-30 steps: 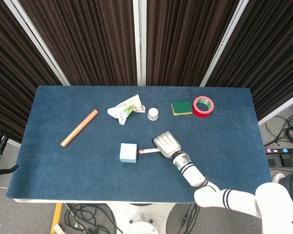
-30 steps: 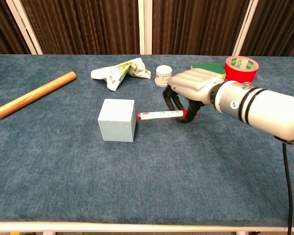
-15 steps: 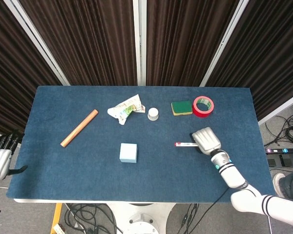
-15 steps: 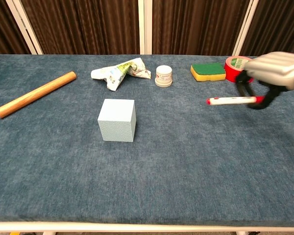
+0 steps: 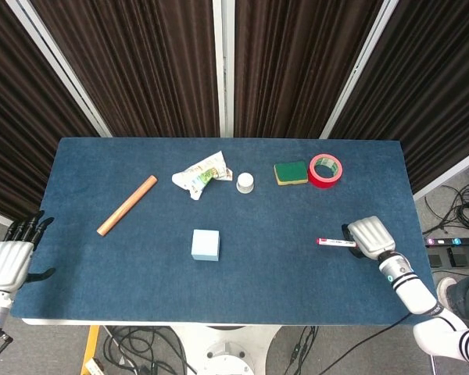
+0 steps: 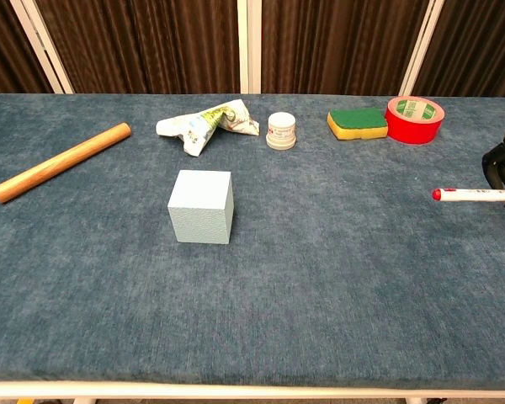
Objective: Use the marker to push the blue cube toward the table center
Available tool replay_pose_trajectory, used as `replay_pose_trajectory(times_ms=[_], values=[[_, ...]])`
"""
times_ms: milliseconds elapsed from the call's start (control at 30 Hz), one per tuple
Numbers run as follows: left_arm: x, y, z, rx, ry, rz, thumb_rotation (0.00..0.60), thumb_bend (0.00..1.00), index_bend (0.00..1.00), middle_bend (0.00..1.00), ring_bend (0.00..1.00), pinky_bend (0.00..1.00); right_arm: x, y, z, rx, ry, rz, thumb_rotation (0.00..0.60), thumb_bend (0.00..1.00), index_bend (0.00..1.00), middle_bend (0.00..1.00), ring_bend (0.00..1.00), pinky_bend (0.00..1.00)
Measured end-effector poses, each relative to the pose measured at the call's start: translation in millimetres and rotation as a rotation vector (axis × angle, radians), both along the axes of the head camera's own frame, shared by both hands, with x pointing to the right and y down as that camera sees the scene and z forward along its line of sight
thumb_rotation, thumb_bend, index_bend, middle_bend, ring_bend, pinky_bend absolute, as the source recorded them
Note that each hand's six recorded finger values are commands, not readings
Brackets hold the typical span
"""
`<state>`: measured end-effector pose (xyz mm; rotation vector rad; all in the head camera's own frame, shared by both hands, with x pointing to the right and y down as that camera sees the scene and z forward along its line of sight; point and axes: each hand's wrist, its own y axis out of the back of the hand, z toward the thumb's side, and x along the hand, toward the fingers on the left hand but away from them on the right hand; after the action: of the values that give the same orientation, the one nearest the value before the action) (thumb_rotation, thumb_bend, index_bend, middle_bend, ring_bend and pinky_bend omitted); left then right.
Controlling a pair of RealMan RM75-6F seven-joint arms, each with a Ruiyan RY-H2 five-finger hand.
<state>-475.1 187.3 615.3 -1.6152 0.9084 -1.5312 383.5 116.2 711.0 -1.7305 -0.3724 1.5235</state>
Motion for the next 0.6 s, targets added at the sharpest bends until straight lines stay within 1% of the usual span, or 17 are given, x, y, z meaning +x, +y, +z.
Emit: replay_pose_trajectory(times_ms=[200,233,333,400,433,500,600], values=[[-2.6,-1.3,-0.5,-0.001,-0.009,-0.008,0.6,0.01,0.14,0.06,0.0,0.1,3.6,5.4,13.3,-0.012,0.012,-0.008,0.6,0.22,0.64,0.64,0.95,1.0],[-3.2,-1.5,-0.5,-0.001,-0.01,-0.009,0.6,0.01,0.14,0.06,0.0,0.1,3.3,5.9,14.7,-0.014,0.012,-0.008,0.6,0.2,0.64,0.64,0.95,1.0],[-3.6,-2.9,-0.7,0.0,-0.01,-0.009,0.6,0.01,0.14,0.06,0.0,0.1,2.0,5.9,17.6,-0.012,0.009,-0.005,0.6,0.08,0.64,0.63,0.95,1.0],[-4.0,-3.7,-0.9,0.001,-0.01,-0.009,0.6,0.01,0.14,0.06,0.0,0.1,1.6,5.1,18.2,-0.008,0.007,-0.006,0.6,0.01,0.6,0.59,0.95,1.0],[-4.4,-3.7,-1.0,0.001,-0.011,-0.01,0.6,0.01,0.14,0.06,0.0,0.1,1.4,4.9,18.2,-0.008,0.004,-0.005,0.6,0.0,0.56,0.57,0.94,1.0],[-4.9,-3.8,-1.2,0.002,-0.01,-0.011,0.6,0.01,0.14,0.06,0.0,0.1,0.9,4.6,18.1,-0.011,-0.006,0.002,0.6,0.0,0.52,0.52,0.93,1.0],[-5.6,-3.1,-1.5,0.001,-0.01,-0.011,0.6,0.01,0.14,0.06,0.0,0.1,0.6,3.5,17.4,-0.018,-0.017,0.005,0.6,0.0,0.5,0.49,0.92,1.0]])
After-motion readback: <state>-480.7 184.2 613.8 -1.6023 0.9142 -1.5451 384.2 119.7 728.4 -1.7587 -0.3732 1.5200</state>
